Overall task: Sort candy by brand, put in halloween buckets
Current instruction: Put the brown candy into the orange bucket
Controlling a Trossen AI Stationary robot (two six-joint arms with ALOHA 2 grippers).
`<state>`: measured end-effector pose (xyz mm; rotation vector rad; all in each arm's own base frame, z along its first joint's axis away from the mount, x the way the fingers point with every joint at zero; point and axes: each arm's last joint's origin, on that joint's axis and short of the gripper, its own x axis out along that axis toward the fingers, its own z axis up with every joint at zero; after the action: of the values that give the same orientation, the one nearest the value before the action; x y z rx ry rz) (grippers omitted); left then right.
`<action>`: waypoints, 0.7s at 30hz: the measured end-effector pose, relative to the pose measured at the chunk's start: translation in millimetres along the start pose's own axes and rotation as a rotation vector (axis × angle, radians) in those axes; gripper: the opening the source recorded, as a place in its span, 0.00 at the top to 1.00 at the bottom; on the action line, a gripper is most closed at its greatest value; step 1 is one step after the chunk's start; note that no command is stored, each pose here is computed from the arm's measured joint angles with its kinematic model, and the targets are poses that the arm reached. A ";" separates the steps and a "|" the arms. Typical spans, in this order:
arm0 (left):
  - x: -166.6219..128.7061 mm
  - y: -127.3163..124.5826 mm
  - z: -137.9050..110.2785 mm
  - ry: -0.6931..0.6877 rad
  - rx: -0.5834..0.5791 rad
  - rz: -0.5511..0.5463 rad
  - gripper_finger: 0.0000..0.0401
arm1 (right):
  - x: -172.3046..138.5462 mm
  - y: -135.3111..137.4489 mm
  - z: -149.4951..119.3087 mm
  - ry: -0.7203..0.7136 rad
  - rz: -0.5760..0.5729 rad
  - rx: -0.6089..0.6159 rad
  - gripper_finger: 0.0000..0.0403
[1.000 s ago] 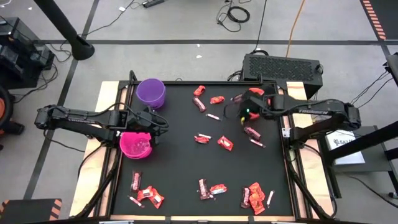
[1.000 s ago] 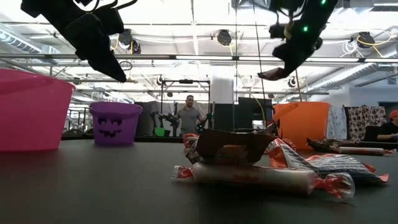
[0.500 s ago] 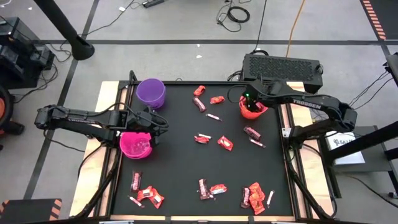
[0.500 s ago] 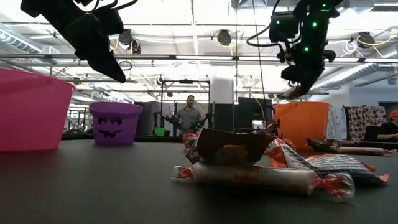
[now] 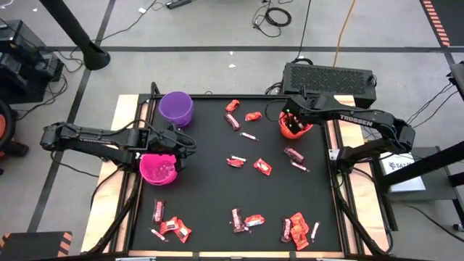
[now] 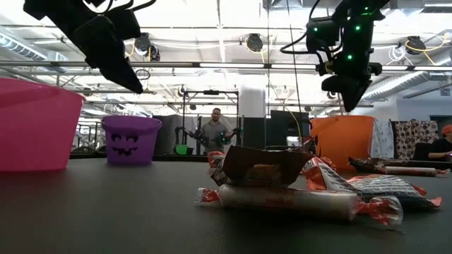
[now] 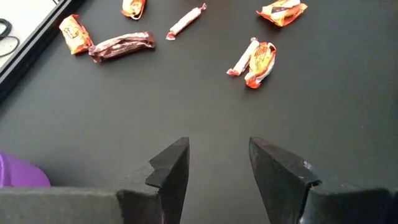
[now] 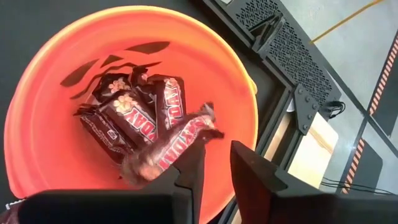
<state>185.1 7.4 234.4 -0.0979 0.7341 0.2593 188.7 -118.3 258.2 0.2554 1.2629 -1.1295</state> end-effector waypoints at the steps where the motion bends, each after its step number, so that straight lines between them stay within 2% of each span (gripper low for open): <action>1: 0.0 0.0 0.0 0.000 0.000 0.000 0.56 | 0.0 0.0 0.0 0.000 0.000 0.000 0.82; 5: 0.0 0.0 0.0 0.000 0.002 0.000 0.56 | 0.0 0.7 1.8 -0.017 0.006 -0.006 0.78; 9: 0.0 0.0 1.0 -0.010 0.007 -0.001 0.56 | -1.5 6.0 14.1 -0.132 0.056 0.015 0.74; 15: 0.0 -0.3 3.7 -0.037 0.019 -0.004 0.56 | -9.3 24.3 41.3 -0.361 0.284 0.077 0.73; 21: 0.1 -0.7 5.7 -0.057 0.020 -0.007 0.56 | 14.7 67.9 66.5 -0.419 0.505 0.058 0.73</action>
<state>189.1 7.8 238.5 -0.0735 0.6793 0.2465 280.9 -140.3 241.7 0.3379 0.7362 -0.7318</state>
